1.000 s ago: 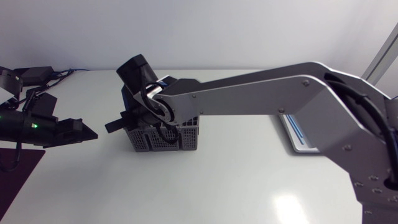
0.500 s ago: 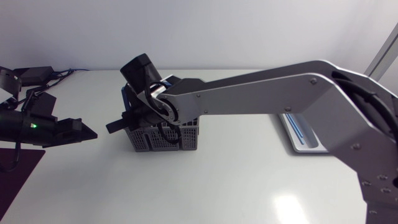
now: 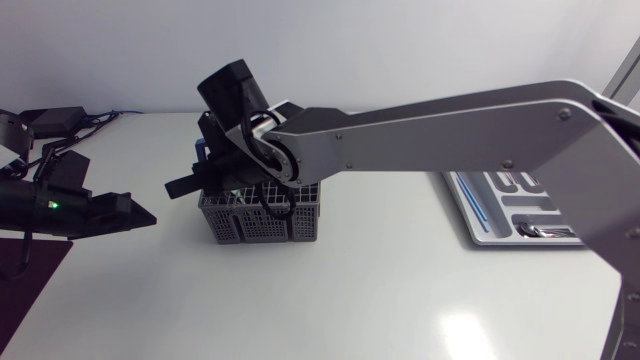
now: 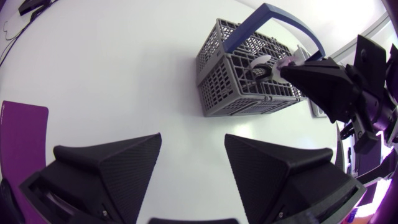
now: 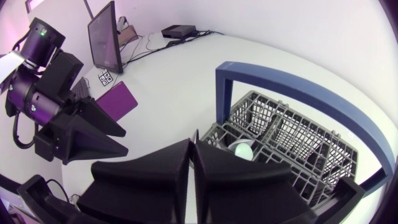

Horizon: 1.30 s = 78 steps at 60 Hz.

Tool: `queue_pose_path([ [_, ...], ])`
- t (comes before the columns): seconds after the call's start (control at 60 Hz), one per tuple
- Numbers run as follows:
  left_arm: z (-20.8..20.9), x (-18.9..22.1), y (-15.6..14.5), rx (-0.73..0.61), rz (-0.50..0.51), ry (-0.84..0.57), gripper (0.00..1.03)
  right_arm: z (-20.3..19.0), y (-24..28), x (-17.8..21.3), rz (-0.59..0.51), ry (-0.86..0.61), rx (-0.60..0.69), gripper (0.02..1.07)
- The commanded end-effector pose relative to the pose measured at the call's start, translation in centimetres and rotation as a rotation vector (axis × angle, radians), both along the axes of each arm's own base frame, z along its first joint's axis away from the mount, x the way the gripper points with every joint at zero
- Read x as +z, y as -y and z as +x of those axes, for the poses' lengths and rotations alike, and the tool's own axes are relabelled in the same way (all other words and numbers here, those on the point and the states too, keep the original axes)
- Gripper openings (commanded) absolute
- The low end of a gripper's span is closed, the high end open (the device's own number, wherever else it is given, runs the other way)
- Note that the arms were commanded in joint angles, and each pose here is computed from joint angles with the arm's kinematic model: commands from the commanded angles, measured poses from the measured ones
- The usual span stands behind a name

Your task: Unload the cutlery basket into the drawer organizer.

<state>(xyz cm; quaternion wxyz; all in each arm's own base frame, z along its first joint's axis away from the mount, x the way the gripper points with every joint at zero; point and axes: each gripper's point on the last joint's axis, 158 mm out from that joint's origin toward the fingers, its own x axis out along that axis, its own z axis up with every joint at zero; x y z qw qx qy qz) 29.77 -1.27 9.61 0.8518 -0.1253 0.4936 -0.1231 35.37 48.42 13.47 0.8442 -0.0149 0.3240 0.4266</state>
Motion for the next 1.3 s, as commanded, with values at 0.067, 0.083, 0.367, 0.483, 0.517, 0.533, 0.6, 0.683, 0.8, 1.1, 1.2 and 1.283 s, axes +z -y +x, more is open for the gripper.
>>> queue_pose_path([
  [0.067,-0.7,-0.3,0.4,-0.022,0.0,-0.002,0.72,-0.6,0.4,2.0,0.04,0.012,0.015,0.09],
  [0.083,-0.6,-0.2,0.4,-0.021,-0.001,-0.001,0.72,-0.6,0.4,2.1,0.042,0.013,0.017,0.09],
  [0.367,-0.8,-0.1,0.5,-0.022,-0.002,-0.001,0.72,-1.4,0.7,5.3,0.095,0.031,0.044,0.09],
  [0.483,-0.9,-0.1,0.9,-0.031,-0.005,0.001,0.72,-1.6,1.1,7.2,0.125,0.049,0.051,0.09],
  [0.517,-0.8,0.1,1.1,-0.033,-0.005,0.007,0.72,-1.5,1.4,8.1,0.136,0.057,0.048,0.09],
  [0.533,-0.8,0.2,1.2,-0.033,-0.007,0.008,0.72,-1.4,1.7,8.5,0.141,0.061,0.045,0.09],
  [0.6,-0.8,0.4,1.5,-0.03,-0.014,0.009,0.72,-1.4,2.2,9.8,0.155,0.07,0.045,0.09],
  [0.683,-0.6,1.0,2.0,-0.027,-0.025,0.019,0.72,-1.2,3.4,11.2,0.162,0.081,0.035,0.09],
  [0.8,-0.2,1.8,2.7,-0.012,-0.046,0.025,0.72,-0.9,5.2,12.7,0.169,0.086,0.029,0.09],
  [1.1,1.0,3.9,5.4,0.087,-0.149,-0.009,0.72,-1.8,9.2,14.7,0.119,0.103,0.035,0.09],
  [1.2,1.3,4.4,6.3,0.146,-0.162,-0.038,0.72,-2.1,11.0,14.5,0.09,0.1,0.024,0.09],
  [1.283,1.4,4.7,7.3,0.173,-0.166,-0.055,0.72,-2.4,12.9,14.3,0.062,0.099,0.011,0.09],
])
